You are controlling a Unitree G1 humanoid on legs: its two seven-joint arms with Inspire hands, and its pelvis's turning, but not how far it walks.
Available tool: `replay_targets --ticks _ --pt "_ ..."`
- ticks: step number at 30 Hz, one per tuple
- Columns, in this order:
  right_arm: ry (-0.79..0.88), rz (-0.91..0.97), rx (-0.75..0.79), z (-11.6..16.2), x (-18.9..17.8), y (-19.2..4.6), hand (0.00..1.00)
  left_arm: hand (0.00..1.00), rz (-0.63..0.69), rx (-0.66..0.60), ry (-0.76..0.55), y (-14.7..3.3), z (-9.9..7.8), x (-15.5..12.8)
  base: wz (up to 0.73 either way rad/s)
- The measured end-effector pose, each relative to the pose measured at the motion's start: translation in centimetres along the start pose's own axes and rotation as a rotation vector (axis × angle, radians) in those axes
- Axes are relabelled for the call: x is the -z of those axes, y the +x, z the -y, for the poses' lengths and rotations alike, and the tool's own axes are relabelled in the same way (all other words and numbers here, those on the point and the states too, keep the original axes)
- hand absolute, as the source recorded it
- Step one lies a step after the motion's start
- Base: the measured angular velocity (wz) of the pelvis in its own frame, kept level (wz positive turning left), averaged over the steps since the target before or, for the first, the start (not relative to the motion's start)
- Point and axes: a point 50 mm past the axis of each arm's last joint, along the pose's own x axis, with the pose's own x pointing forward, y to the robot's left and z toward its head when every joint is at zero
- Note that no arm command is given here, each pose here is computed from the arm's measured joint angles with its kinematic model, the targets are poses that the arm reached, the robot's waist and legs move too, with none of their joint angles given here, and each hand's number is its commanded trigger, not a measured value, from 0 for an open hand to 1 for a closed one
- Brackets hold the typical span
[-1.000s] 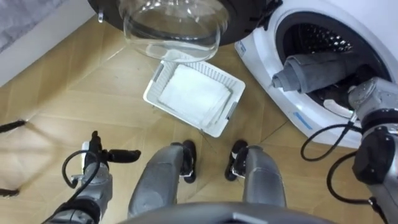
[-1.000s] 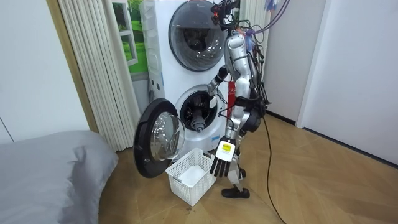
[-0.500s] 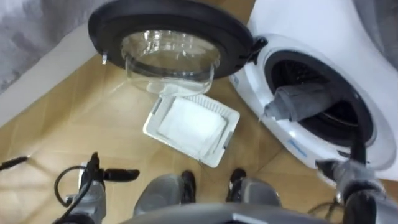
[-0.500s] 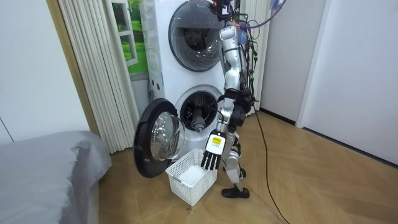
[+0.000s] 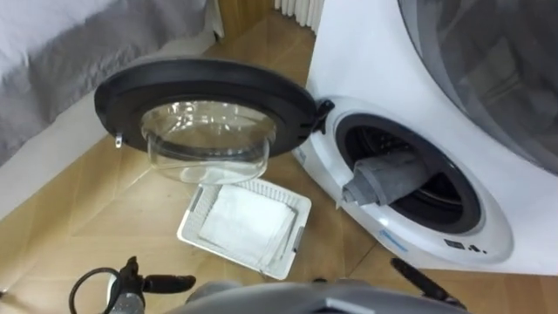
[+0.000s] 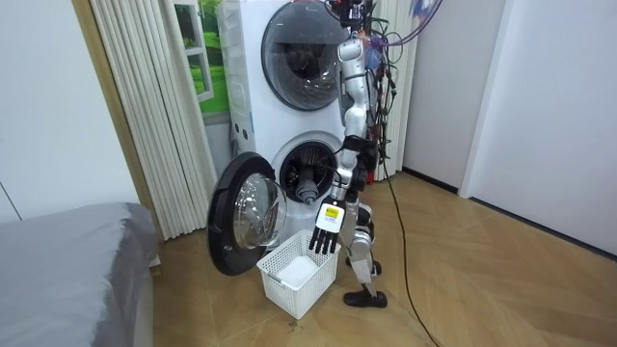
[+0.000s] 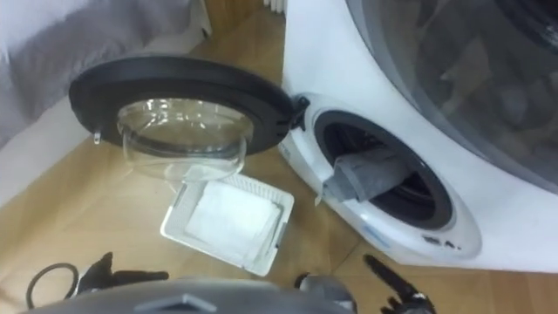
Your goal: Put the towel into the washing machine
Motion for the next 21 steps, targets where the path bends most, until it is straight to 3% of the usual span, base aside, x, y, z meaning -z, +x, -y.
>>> replay_targets --ticks 3,9,21 --pt "-0.216 -0.004 -0.030 -0.44 0.01 0.02 0.00 0.00 -0.018 0.000 0.009 -0.02 -0.01 0.25 0.00" --pt "-0.437 -0.015 -0.055 -0.86 -0.38 0.07 0.00 0.00 -0.036 0.003 0.054 0.05 0.10 0.13 0.00" --pt "-0.482 -0.041 -0.093 -1.06 -0.33 0.07 0.00 0.00 -0.054 0.044 0.091 0.10 0.66 -0.10 -0.03"
